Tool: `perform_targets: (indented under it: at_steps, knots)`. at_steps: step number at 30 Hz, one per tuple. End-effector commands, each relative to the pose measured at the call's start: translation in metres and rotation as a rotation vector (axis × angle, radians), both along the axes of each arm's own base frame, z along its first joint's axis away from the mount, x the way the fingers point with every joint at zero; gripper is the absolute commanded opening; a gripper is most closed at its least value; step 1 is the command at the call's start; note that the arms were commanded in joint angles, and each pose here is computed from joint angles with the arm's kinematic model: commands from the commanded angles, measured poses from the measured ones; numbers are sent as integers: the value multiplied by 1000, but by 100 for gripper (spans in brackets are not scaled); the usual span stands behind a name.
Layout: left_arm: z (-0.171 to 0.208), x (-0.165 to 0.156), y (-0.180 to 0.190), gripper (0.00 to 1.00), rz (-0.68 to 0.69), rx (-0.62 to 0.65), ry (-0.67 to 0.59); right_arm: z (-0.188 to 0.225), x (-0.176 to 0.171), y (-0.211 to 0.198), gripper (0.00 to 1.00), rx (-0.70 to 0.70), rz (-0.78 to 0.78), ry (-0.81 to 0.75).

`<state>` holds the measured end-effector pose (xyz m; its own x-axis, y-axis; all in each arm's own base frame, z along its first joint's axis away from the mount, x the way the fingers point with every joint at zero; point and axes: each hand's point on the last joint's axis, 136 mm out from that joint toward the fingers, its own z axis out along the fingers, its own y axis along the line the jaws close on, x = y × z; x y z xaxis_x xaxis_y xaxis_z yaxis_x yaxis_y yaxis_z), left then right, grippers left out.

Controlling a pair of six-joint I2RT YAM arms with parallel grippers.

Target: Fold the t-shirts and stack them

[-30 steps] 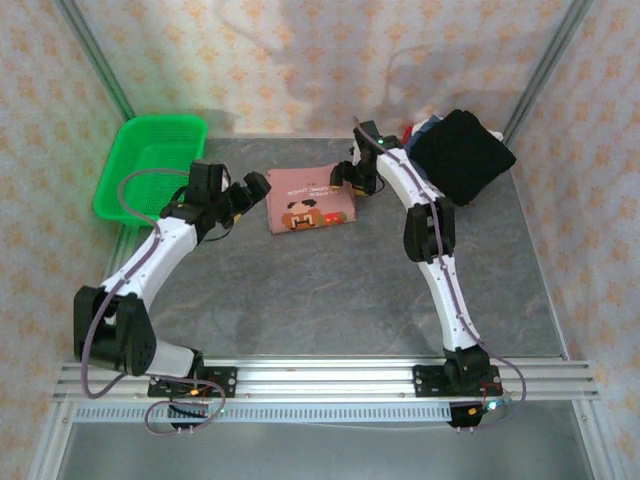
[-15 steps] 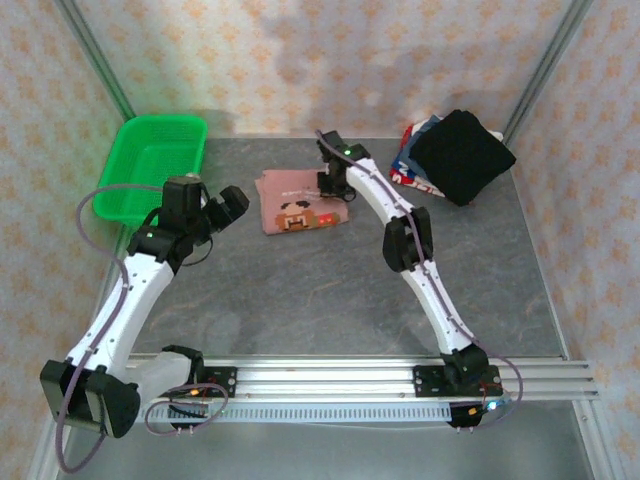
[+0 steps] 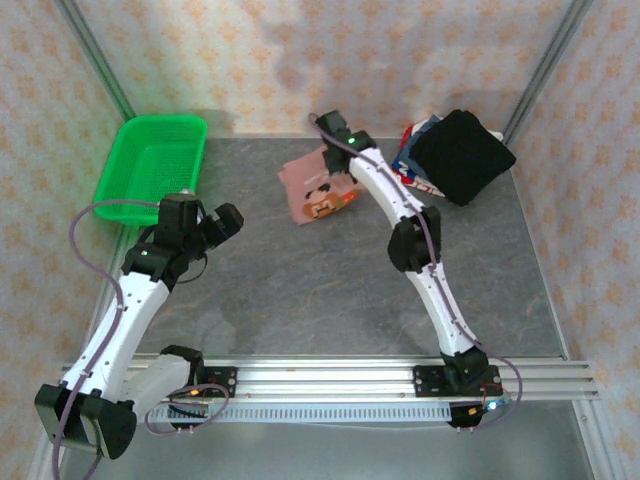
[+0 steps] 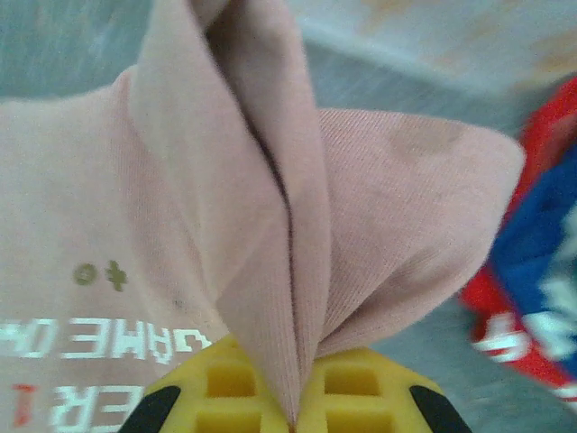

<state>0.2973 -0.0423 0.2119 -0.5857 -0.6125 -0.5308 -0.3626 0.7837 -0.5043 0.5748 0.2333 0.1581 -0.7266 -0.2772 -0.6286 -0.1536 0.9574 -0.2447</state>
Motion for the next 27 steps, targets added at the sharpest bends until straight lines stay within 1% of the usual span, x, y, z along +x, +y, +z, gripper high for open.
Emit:
perform_targets:
  at_steps: [1, 4, 9, 13, 16, 19, 23, 27]
  knots:
    - [1, 7, 5, 100, 21, 8, -29, 108, 14, -50, 0, 12, -107, -239]
    - [-6, 10, 4, 100, 22, 7, -26, 133, 20, -69, 0, 82, -146, -291]
    - [-17, 13, 1, 100, 20, -9, -11, 165, 25, -103, 0, 158, -196, -352]
    - [-22, 13, 3, 100, 28, 0, -5, 187, 25, -121, 0, 172, -206, -400]
    - [-23, 13, 4, 100, 26, 4, -2, 203, 24, -141, 0, 180, -244, -433]
    - [-24, 12, 4, 100, 23, 11, 0, 218, 20, -162, 0, 218, -290, -465]
    - [-25, 12, 2, 100, 6, 12, -1, 236, 17, -179, 0, 268, -311, -502]
    - [-22, 11, 3, 100, 4, 19, -11, 250, 13, -200, 0, 288, -349, -532]
